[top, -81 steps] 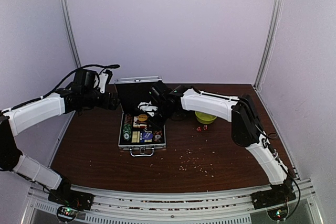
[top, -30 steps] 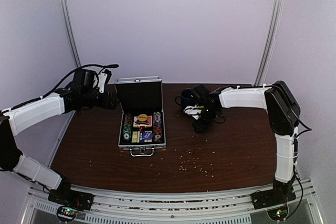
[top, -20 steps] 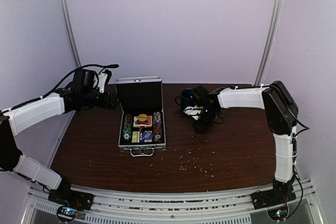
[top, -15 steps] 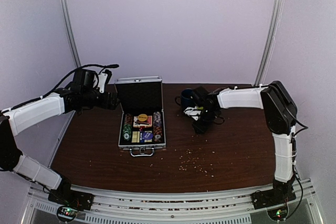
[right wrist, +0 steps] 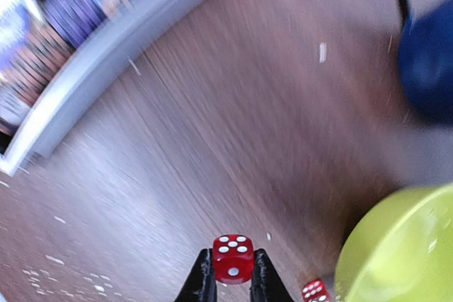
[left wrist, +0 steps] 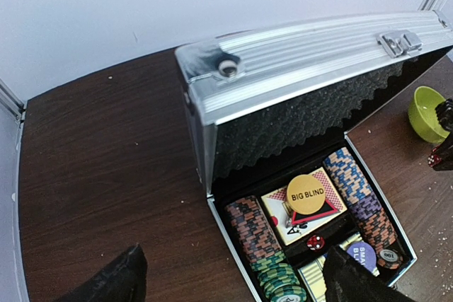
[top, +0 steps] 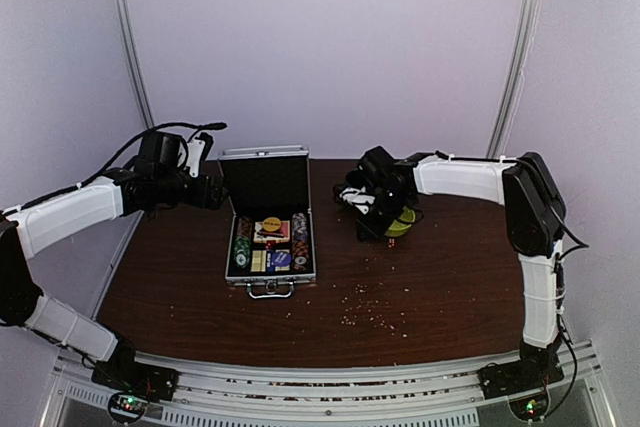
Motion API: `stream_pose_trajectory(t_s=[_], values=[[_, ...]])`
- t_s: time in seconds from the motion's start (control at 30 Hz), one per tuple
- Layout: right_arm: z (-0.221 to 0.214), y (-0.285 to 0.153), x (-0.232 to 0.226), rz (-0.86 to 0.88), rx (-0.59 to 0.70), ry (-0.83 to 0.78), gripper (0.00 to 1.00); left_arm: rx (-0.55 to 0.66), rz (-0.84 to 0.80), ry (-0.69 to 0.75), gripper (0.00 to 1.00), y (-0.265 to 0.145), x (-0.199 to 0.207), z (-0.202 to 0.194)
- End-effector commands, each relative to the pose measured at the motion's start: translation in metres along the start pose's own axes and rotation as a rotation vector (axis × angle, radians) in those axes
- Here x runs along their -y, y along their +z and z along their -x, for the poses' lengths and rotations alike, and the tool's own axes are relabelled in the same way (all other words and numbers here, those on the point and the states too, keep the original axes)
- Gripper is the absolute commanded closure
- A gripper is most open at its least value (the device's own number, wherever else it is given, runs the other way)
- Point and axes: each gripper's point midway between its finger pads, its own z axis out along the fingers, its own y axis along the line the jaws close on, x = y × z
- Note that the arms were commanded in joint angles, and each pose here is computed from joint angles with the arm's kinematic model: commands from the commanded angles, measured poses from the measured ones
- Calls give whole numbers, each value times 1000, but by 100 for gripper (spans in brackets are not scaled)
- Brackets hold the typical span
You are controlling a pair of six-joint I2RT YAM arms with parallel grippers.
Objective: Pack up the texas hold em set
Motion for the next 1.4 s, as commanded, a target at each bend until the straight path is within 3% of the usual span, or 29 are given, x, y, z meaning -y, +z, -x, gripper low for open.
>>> stream_pose_trajectory(t_s=[0.0, 0.5, 0.93, 1.37], values=[[56, -42, -25, 68, 164, -61, 87, 23, -1, -5, 12, 0, -2, 8], [147, -6, -126, 185, 273, -215, 87, 39, 5, -3, 12, -6, -3, 12], [152, 51, -123, 123, 254, -188, 87, 51, 13, -2, 12, -10, -5, 14], [154, 58, -129, 142, 259, -194, 79, 44, 9, -2, 12, -8, -4, 13]])
